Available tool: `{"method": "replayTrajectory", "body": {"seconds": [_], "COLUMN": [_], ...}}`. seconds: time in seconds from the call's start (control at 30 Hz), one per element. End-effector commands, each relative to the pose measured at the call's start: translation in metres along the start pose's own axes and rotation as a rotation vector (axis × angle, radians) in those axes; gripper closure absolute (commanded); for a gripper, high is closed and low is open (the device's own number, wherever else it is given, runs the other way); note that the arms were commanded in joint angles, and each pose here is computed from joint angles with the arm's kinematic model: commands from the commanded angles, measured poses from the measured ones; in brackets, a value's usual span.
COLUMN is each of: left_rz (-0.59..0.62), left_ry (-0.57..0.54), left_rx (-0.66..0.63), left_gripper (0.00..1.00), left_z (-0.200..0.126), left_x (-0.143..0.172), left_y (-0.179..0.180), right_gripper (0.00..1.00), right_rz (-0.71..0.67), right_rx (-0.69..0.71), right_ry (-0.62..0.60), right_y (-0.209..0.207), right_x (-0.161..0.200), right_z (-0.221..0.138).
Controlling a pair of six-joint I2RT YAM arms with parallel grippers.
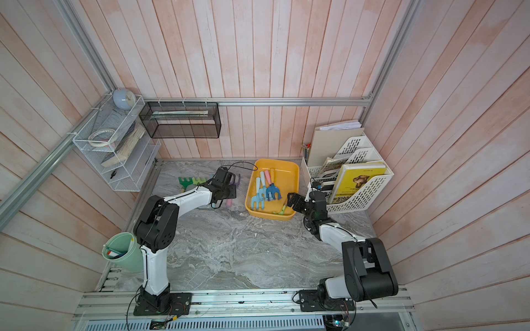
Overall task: Take the hand rake out of the storage box
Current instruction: Place the rake at the center of the board.
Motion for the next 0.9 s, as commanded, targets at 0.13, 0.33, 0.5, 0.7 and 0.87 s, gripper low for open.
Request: {"method": "replayTrajectory", "body": {"seconds": [0.13, 0.33, 0.5, 0.7, 0.87], "left_rz": [-0.004, 0.005, 0.13, 0.194, 0.157], "left_ry": [0.052, 0.052, 0.081, 0.151, 0.157], "left_rx": [-0.013, -0.001, -0.032, -0.14, -0.154], "left_gripper": [0.47, 0.42, 0.28, 0.49, 0.69], "left_z": [0.014, 0.01, 0.019, 0.036, 0.034], "left_x": [0.011, 0.016, 0.016, 0.025, 0.03], "left_y": [0.011, 0.007, -0.012, -0.017, -0.014], "right_gripper": [0.07, 0.08, 0.07, 0.07, 0.07], "right_rz": [0.001, 0.004, 0.006, 0.003, 0.005], "right_rx": [0.007, 0.001, -0.002, 0.0, -0.003], "right_ry": [0.009, 0.015, 0.014, 0.009, 0.012], "right_y": [-0.003, -0.003, -0.003, -0.003, -0.003], "right_x": [0.002, 0.002, 0.002, 0.002, 0.002], "right_z": [0.002, 0.004, 0.003, 0.002, 0.003]}}
Point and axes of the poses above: each gripper's point midway between its finger pads, its own z axis out along the fingers, its own y axis along the line the jaws close on, x = y × z, the point moved 10 cm from there along -z, back along the fingers, and after that the axes turned 4 degrees about z, right-handed, at the moved point
